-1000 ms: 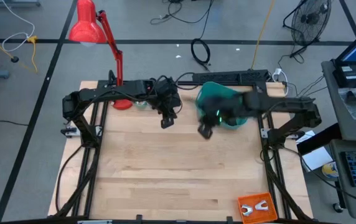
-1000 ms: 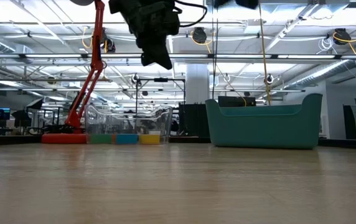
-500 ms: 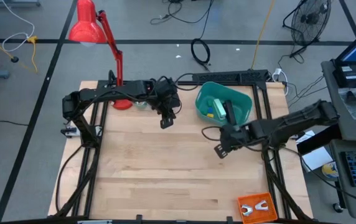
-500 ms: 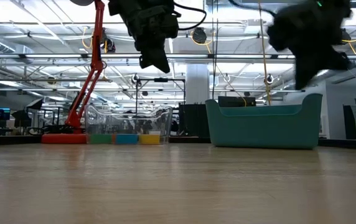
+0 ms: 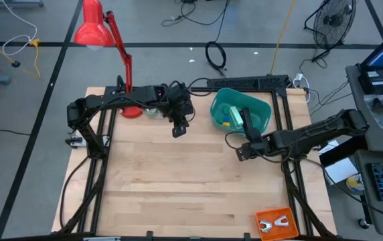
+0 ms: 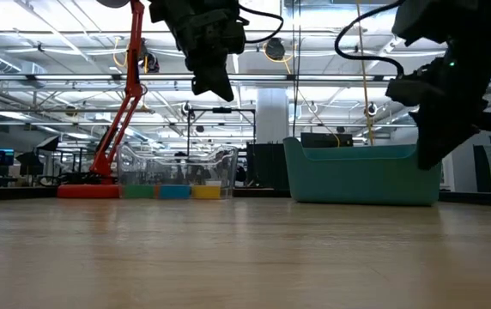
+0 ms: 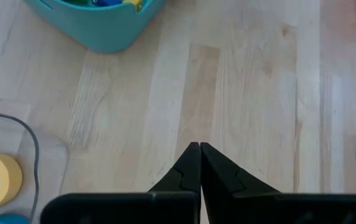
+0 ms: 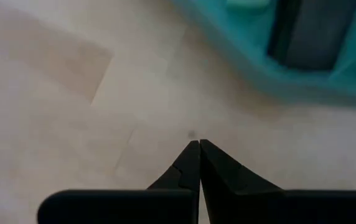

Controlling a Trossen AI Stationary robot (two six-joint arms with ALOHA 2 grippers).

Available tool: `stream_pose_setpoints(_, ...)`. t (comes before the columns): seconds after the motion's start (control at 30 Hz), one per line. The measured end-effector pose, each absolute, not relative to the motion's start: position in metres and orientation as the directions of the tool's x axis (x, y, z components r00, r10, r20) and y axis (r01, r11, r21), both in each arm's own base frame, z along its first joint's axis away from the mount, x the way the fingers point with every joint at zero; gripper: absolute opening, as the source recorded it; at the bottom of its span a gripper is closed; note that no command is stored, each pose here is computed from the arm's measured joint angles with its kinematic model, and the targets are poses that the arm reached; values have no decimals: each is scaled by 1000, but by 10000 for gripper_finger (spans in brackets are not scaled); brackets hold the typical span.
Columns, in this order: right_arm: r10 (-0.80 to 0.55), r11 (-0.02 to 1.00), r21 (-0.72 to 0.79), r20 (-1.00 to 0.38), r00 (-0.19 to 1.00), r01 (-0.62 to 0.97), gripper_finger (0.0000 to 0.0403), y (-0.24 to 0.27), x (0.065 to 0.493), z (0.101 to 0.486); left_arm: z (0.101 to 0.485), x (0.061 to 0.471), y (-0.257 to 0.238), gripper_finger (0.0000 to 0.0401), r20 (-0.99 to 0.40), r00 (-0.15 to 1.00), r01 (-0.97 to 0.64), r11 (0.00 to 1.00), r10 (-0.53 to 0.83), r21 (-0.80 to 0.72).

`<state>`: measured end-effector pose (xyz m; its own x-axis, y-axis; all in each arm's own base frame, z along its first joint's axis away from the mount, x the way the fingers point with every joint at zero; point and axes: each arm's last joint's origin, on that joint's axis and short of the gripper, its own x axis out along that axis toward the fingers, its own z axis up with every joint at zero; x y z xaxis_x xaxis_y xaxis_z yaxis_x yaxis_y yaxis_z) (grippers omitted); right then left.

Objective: Pick and place Stapler, Stapler remover, tape
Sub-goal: Adjust the green bin

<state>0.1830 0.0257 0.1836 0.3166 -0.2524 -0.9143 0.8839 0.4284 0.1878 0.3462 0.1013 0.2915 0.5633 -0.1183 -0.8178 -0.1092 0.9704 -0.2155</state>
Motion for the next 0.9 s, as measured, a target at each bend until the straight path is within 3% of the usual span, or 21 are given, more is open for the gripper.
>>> stream_pose_setpoints(0.27,-398,374,127,-873,283,919,0,5,184,184,291,346,101,2,-818,562,-113,969,-119,-219)
stream_pose_setpoints(0.9,-528,305,76,-816,235,949,0,-48,187,188,290,344,101,4,-829,544,-119,967,-126,-225)
